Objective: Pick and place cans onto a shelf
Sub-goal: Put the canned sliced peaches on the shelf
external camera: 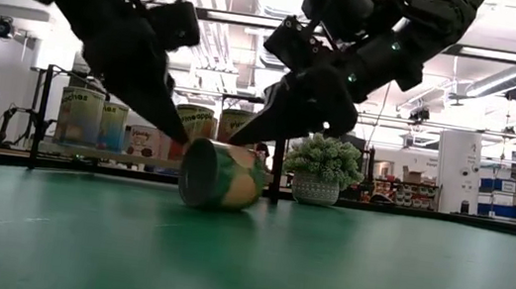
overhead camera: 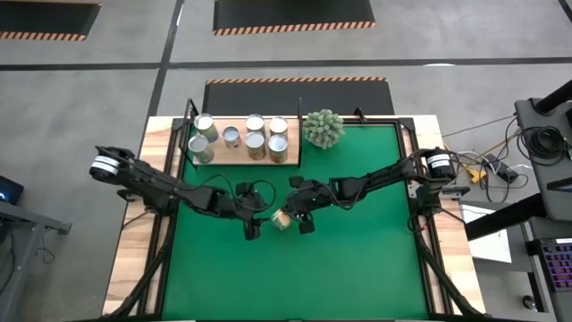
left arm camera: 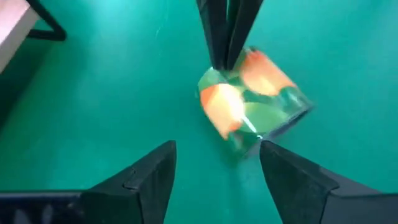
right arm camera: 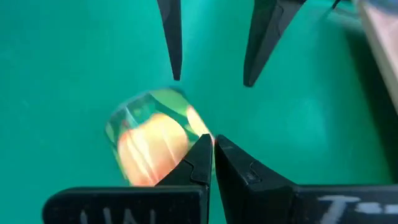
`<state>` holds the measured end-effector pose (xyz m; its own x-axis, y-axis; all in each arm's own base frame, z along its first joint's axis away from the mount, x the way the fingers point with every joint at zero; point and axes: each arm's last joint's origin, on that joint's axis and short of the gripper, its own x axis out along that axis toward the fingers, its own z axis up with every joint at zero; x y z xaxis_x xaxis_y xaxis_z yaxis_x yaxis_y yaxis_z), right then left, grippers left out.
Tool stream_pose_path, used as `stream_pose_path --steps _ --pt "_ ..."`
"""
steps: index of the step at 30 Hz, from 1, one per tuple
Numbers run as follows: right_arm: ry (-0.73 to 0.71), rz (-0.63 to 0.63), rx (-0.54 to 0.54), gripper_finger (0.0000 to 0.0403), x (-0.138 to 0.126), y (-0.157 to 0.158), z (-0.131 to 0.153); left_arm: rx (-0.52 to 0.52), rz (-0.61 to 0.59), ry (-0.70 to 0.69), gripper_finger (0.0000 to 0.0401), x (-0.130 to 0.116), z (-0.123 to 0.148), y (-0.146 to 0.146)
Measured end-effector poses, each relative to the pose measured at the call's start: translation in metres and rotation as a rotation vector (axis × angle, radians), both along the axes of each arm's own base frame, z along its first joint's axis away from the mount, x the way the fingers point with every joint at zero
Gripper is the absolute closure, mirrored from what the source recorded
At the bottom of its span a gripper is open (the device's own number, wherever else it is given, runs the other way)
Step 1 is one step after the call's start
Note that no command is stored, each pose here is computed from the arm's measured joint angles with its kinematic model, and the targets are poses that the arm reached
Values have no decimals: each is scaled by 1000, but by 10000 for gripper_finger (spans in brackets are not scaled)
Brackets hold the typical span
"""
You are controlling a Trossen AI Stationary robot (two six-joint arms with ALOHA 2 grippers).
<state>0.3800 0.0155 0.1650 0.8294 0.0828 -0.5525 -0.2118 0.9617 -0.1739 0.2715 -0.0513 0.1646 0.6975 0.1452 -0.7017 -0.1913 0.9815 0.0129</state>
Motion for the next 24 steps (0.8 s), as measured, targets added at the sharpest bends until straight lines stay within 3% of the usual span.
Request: stream_pose_path --steps 8,18,24 --pt "44 -6 6 394 -3 0 -4 2 -25 -34 199 17 -23 -5" --pt "85 -16 24 394 -16 1 17 -51 -95 -99 214 24 -22 -10" --pt "192 88 97 394 -35 23 27 -49 -146 -170 221 32 -25 -14"
